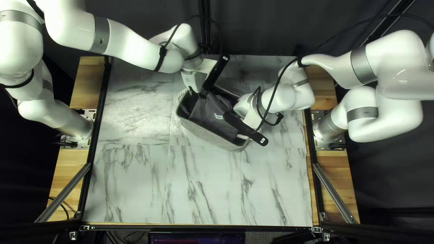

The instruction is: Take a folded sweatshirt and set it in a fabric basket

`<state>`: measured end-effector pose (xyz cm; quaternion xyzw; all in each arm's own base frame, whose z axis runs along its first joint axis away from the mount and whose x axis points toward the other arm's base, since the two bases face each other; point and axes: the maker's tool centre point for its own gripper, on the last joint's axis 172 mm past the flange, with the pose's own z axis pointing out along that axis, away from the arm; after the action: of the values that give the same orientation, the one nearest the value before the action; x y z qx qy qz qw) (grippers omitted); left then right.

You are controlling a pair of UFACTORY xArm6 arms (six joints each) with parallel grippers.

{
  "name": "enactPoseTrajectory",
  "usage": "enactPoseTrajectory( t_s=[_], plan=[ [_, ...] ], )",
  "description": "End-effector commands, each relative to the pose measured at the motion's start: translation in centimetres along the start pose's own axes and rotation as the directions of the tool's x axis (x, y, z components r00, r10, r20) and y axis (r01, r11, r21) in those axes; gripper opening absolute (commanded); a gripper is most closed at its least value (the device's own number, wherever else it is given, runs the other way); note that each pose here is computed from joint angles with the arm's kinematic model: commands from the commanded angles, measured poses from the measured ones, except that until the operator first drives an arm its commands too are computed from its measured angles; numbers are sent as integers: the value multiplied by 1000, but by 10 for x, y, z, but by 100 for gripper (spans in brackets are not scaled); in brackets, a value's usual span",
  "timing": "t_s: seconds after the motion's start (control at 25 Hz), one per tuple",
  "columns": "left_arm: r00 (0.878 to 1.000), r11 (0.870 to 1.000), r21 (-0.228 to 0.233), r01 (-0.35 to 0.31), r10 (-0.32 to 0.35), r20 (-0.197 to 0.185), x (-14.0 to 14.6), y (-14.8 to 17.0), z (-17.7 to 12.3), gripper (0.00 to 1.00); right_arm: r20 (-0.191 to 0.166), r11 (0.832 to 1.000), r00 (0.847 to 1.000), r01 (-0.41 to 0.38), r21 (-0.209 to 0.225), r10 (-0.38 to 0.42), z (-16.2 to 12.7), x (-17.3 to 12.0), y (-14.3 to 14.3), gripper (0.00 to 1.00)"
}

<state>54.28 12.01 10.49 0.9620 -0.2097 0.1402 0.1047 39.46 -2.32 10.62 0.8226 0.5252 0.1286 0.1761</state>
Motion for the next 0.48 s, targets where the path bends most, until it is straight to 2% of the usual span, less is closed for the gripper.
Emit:
enactPoseTrajectory(
  t_s=[0.04, 0.24, 0.48],
  plan=[
    [1000, 1000, -1, -2, 2, 0, 0, -1, 0, 0, 12, 1000, 1000, 12, -17, -12, -15, -2, 5, 100],
    [1000, 1000, -4, -5, 5, 3, 2, -3, 3, 0, 45, 997, 999, 10, -71, -7, -56, -8, 15, 100],
    [1000, 1000, -10, -6, 6, 6, 3, -4, 5, 0, 94, 983, 995, 40, -180, -24, -120, -12, 22, 100]
  ],
)
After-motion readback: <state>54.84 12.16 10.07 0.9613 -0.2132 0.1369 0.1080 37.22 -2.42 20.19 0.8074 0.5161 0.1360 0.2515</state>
